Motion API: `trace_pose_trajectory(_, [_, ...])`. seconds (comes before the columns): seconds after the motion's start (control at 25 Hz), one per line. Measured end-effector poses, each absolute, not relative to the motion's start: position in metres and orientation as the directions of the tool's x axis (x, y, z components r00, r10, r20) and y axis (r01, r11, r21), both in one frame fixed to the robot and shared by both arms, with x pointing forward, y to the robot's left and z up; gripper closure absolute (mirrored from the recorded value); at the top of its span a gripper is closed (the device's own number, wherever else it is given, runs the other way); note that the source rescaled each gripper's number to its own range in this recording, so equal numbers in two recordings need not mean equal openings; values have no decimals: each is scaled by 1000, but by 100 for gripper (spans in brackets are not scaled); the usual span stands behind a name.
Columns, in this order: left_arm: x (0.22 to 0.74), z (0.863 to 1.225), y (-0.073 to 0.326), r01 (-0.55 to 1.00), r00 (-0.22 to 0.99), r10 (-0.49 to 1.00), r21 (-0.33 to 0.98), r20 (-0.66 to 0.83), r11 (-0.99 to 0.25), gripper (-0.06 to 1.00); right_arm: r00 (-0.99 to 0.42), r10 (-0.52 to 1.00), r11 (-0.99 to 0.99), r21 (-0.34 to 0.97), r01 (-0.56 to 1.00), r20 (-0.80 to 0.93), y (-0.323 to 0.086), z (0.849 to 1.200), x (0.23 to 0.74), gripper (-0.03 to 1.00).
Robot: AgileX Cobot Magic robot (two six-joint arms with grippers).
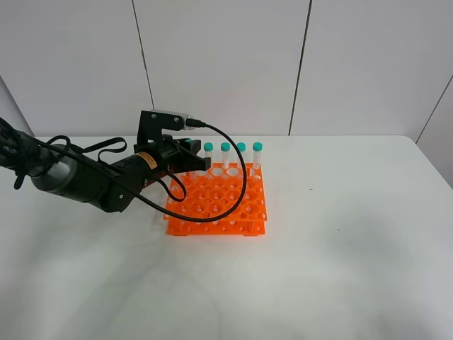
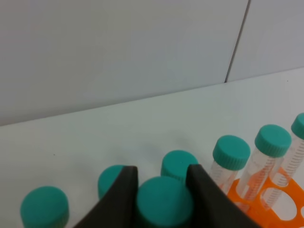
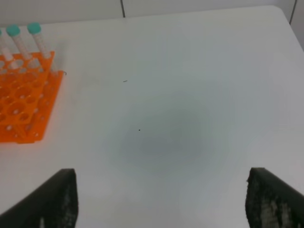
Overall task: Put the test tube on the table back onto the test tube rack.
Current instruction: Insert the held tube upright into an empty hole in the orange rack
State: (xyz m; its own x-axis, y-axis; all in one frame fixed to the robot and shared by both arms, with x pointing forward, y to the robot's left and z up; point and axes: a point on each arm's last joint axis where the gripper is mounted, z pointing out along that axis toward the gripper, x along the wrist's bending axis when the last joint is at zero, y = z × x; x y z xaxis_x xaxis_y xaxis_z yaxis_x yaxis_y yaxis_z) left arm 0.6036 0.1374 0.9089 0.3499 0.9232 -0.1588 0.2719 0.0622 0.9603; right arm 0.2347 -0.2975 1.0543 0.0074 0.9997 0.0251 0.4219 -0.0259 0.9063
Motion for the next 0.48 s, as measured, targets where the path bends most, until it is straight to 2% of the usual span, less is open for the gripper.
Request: trace_pose_trajectory(0.48, [604,908,137,276,349,923,959,-159,60,94,7,1000,-26,906,422,25,-297,1054,235,23])
